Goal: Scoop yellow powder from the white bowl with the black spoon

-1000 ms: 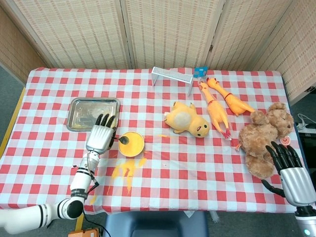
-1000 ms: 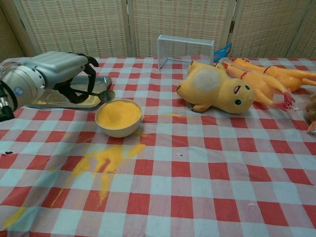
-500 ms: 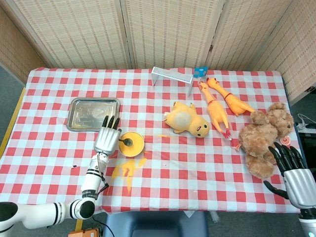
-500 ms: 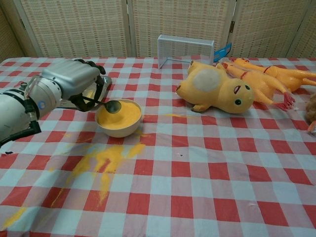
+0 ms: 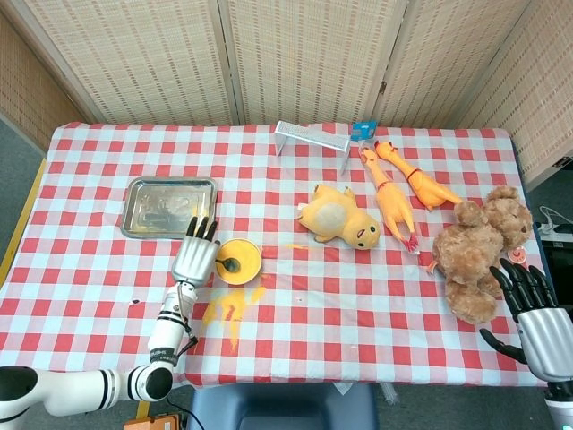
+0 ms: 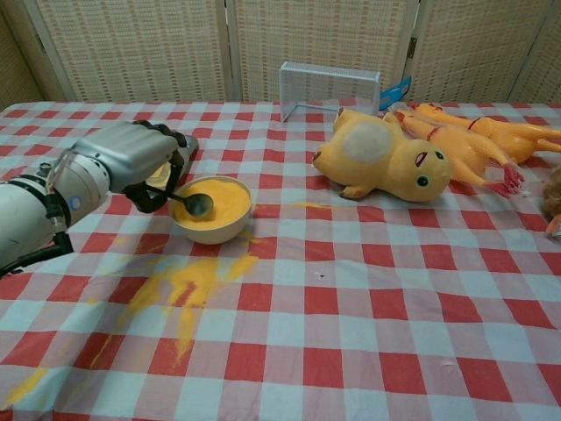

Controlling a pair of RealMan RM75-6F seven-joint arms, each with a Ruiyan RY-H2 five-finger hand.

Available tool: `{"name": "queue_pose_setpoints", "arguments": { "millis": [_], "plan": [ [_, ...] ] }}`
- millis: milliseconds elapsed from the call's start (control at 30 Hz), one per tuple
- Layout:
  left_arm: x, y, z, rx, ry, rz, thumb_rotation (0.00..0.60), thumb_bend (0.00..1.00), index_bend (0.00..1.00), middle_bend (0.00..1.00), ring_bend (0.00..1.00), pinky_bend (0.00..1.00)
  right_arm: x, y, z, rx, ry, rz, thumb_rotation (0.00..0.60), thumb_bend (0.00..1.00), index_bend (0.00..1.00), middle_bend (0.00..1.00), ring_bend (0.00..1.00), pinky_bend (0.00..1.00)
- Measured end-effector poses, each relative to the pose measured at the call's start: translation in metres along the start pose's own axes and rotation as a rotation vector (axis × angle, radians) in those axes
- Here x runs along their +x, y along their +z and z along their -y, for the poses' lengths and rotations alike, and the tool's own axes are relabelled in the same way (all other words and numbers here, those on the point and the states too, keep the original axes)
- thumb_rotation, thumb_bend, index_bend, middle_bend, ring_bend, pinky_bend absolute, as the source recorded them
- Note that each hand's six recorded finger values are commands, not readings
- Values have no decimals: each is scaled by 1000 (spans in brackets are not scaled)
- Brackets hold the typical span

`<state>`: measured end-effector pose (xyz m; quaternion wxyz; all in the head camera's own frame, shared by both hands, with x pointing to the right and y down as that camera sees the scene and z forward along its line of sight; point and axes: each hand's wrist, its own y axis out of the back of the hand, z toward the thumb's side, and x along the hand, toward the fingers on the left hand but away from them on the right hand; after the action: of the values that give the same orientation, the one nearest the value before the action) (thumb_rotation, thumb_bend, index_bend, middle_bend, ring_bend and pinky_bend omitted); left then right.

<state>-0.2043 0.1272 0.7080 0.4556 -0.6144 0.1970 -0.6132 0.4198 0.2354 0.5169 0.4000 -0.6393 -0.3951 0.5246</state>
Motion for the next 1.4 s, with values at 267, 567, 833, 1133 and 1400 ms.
{"name": "queue_pose_setpoints", "arguments": {
  "millis": [267,567,833,1133,1400],
  "plan": [
    [-1,5,0,-1,0,11,600,451,478,74,0,55,1,1,-1,-3,-5,-5,600,77,0,0,0,0],
    [-4,3,-3,-4,10,11,600,450,446,72,0,55,1,1,-1,-1,-7,-8,600,77,0,0,0,0],
    [-16,-5,-15,-4,52,20,600,450,448,73,0,55,1,2,1,0,2,-13,600,77,0,0,0,0],
    [-31,-35,-10,-35,100,16,600,448,465,68,0,50,5,7,2,2,8,-26,600,77,0,0,0,0],
    [-29,-56,3,-37,58,-1,600,448,291,30,0,41,6,8,4,8,10,-26,600,77,0,0,0,0]
  ]
}}
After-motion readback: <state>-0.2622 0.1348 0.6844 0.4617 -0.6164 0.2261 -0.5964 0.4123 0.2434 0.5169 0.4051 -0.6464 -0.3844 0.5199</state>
